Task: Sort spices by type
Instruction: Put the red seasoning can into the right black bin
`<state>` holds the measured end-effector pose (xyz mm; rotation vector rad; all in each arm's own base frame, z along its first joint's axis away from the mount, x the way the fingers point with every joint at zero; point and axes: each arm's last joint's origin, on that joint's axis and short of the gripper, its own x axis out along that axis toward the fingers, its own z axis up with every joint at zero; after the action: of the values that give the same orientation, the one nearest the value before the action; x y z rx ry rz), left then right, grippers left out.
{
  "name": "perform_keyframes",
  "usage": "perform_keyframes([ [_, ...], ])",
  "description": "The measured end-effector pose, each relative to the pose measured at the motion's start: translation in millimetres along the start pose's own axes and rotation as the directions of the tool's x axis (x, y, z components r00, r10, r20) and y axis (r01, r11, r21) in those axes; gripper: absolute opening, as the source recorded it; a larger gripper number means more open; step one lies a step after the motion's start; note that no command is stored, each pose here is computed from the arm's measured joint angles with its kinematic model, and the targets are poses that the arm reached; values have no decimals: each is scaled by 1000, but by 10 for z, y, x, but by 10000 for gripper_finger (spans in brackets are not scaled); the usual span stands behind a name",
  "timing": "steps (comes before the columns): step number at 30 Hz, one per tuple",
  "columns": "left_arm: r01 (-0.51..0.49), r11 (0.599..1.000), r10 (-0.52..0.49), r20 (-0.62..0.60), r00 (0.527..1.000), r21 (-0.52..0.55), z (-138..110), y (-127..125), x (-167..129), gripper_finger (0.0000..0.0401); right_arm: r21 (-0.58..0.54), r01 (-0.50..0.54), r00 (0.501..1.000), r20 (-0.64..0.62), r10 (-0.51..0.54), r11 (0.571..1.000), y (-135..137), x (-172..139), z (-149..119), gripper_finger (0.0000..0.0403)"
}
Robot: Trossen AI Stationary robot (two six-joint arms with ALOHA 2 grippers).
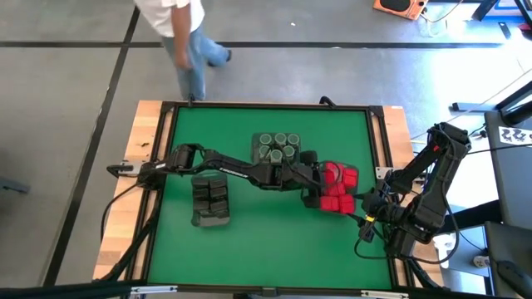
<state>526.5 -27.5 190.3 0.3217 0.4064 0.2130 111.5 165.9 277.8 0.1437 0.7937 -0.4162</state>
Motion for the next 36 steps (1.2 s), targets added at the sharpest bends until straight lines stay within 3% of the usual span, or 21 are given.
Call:
perform_keyframes([
  [9,175,983,-175,7,985,-62,-97,49,78,216,2,-1,1000,0,1,1000,2,1,1,289],
  [15,235,967,-234,14,972,-100,-118,74,94,216,-9,-1,1000,1,1,1000,2,1,1,289],
  [22,303,952,-302,31,953,-38,-100,48,76,216,-12,-1,1000,2,1,1000,2,1,1,289],
  [26,391,920,-390,55,919,-12,-82,-5,54,216,-13,14,1000,14,-14,1000,-13,49,-44,289],
  [36,272,962,-271,18,962,-41,-37,63,21,216,-8,43,999,-17,-43,999,-49,180,-182,289],
])
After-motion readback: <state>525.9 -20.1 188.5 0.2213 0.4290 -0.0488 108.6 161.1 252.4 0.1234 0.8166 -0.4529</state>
